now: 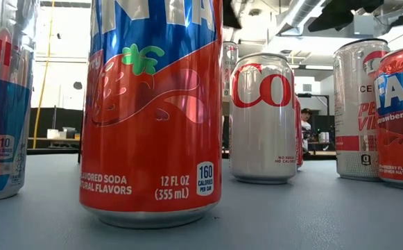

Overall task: Place canned beverage on shelf
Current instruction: Put the white pink soda can on the shelf aligned with the other white pink soda cans

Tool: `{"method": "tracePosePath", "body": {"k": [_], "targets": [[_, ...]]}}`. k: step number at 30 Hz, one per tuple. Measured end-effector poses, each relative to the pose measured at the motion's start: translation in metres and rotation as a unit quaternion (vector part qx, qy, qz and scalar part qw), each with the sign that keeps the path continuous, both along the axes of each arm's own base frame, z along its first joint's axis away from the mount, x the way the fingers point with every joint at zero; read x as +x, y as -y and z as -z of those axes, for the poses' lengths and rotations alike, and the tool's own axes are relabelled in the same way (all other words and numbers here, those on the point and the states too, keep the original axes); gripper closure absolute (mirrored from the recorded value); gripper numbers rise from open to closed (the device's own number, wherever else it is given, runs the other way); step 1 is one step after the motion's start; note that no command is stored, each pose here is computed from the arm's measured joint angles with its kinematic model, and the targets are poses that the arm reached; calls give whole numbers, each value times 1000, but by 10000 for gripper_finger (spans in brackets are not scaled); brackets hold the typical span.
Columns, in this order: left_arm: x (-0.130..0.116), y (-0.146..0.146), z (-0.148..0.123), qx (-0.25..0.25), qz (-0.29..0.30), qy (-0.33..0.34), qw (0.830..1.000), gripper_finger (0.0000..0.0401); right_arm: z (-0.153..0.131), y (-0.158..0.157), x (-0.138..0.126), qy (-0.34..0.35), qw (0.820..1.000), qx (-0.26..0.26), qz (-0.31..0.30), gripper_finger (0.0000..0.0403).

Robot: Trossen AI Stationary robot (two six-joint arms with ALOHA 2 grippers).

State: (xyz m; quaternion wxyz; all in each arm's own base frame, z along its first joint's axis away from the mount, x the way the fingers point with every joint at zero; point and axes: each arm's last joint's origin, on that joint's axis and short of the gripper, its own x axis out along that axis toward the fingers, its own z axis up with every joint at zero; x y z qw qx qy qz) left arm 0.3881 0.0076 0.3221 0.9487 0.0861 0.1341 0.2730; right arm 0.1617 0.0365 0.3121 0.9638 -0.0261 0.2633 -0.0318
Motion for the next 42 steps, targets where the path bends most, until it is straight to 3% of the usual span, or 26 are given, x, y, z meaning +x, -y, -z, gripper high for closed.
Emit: {"method": "tracePosePath", "body": {"k": [6, 10, 13, 22, 42], "targets": [[-24, -24, 19, -19, -8, 77, 997, 401, 0, 0, 0, -2, 1000, 5, 3, 163], [-30, -43, 45, -31, -24, 80, 996, 401, 1, 0, 0, -2, 1000, 5, 3, 163], [-32, -56, 44, -48, -21, 111, 992, 401, 1, 0, 0, -2, 1000, 7, 5, 163], [-36, -74, 47, -50, -35, 100, 993, 401, 0, 0, 0, -2, 1000, 8, 5, 163], [-31, -82, 51, -62, -9, 124, 990, 401, 0, 0, 0, -2, 1000, 4, 4, 163]]}}
